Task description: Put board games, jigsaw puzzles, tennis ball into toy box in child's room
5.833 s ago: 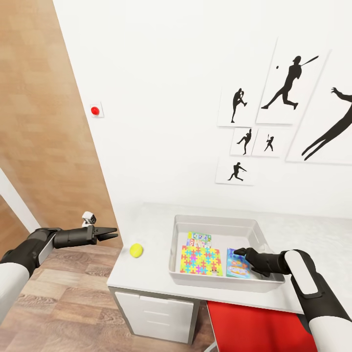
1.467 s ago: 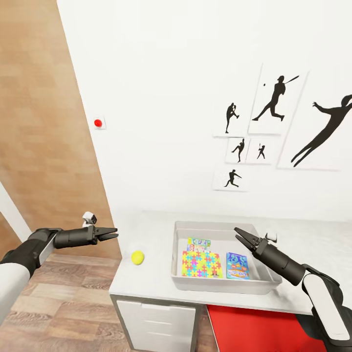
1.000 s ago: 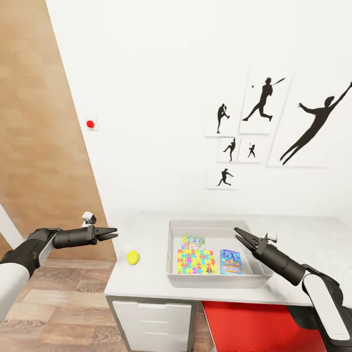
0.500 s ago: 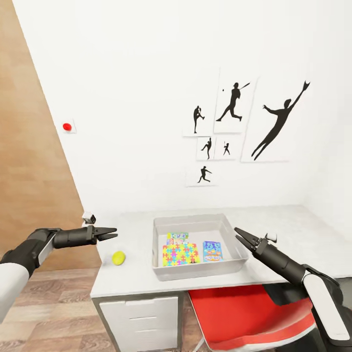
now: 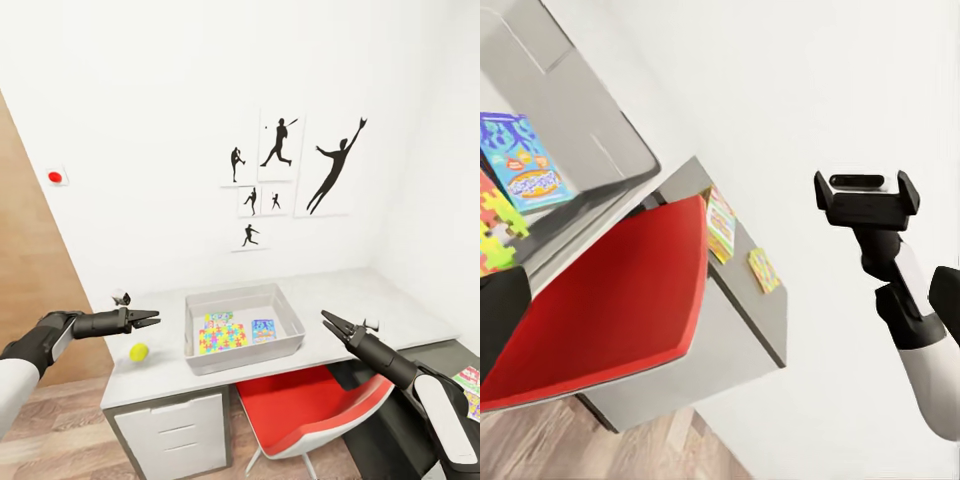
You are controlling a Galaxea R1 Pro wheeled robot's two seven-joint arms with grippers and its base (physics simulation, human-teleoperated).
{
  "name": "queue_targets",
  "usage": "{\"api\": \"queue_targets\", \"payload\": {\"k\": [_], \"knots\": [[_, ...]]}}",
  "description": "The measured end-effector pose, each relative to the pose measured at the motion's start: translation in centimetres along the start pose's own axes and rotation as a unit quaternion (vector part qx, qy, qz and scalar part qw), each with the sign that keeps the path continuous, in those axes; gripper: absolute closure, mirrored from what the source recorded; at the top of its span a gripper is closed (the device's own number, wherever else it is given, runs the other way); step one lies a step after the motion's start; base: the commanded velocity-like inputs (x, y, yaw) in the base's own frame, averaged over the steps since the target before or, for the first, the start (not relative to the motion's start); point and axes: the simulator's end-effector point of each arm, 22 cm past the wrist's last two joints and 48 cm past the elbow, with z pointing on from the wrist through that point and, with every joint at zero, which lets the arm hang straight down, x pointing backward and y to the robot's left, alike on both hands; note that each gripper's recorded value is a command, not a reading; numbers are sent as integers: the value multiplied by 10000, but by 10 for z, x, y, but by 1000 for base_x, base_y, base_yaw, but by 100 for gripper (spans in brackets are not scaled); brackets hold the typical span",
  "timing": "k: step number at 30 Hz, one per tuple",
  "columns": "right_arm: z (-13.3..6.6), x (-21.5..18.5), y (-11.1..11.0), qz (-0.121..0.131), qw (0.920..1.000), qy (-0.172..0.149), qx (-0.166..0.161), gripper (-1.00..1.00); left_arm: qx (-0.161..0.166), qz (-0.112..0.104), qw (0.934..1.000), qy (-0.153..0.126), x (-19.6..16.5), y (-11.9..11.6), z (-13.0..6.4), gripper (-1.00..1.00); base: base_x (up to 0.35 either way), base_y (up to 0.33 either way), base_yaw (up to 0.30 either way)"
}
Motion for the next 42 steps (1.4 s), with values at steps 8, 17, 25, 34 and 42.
{"api": "queue_targets", "payload": {"k": [8, 17, 25, 34, 42], "knots": [[-1, -3, 3, -56, 10000, -48, -16, -100, 79, 117, 9999, -80, -8, -10, -17, -100, -3, 0, -253], [-2, -6, 6, -89, 9999, -66, -33, -100, 135, 640, 9979, -44, -26, -48, -35, -100, 0, 0, -254], [-7, -14, 6, -116, 9998, -172, -15, -100, 566, 726, 9957, 58, -25, -89, -17, -100, 0, 0, -253], [-9, -17, 8, -125, 9997, -200, -18, -100, 608, 740, 9954, 80, -20, -92, -14, -100, 0, 0, -248], [-11, -18, 4, -72, 9997, -232, 21, -100, 639, 714, 9954, 89, -14, -92, -12, -100, 0, 0, -211]]}}
